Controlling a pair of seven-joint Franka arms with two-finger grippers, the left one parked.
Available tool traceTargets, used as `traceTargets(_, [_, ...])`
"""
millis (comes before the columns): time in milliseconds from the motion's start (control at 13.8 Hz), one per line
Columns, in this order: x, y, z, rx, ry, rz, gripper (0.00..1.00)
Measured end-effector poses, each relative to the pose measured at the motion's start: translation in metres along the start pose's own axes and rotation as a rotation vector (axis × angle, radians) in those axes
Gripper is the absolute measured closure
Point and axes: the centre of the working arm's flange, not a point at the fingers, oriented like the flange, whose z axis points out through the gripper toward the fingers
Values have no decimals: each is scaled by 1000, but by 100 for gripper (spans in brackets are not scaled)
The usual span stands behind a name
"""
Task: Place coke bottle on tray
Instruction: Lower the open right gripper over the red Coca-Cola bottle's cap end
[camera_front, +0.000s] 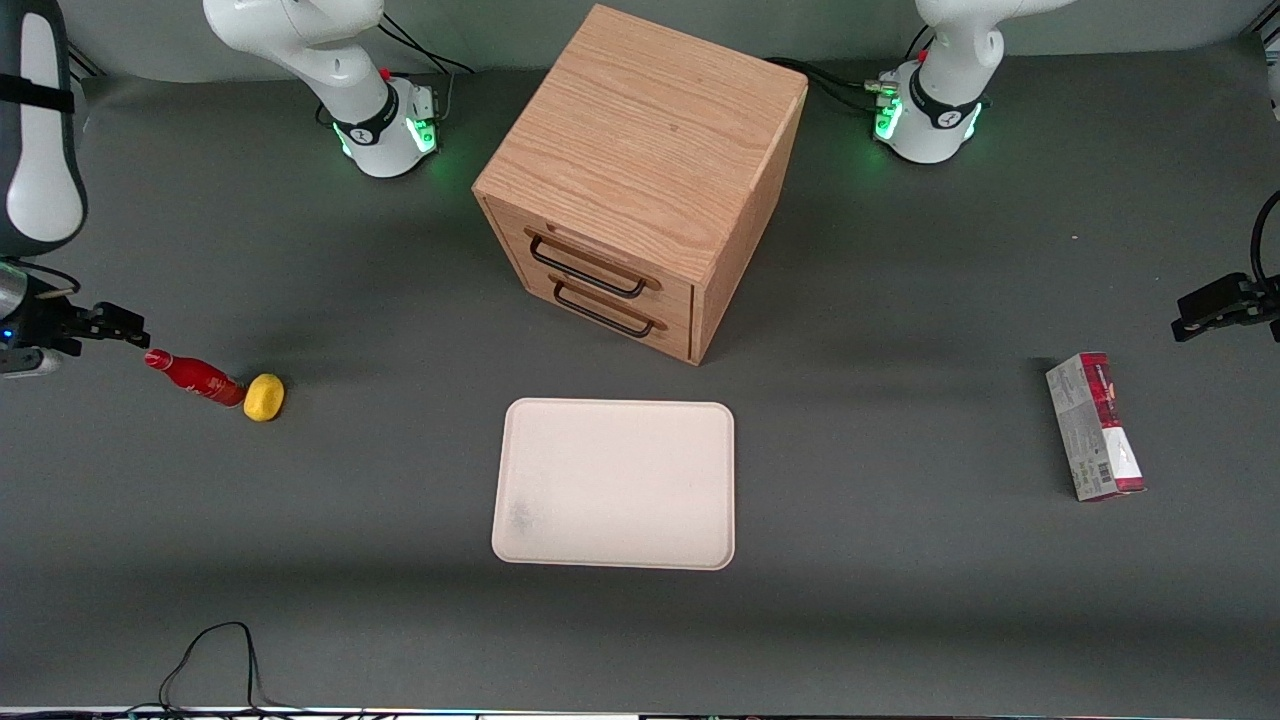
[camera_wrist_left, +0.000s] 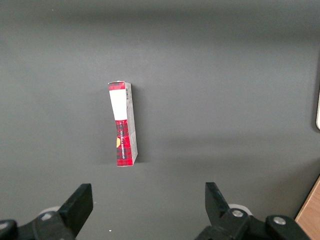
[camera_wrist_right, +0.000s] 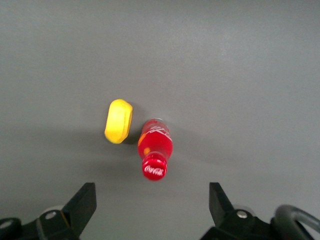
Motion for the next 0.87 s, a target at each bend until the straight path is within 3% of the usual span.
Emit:
traceTargets(217, [-7,-7,38,-12,5,-3,0])
traceTargets(651, [-12,-4,72,28,2,-17,0])
traceTargets(867, [-14,1,78,24,1,-17,4])
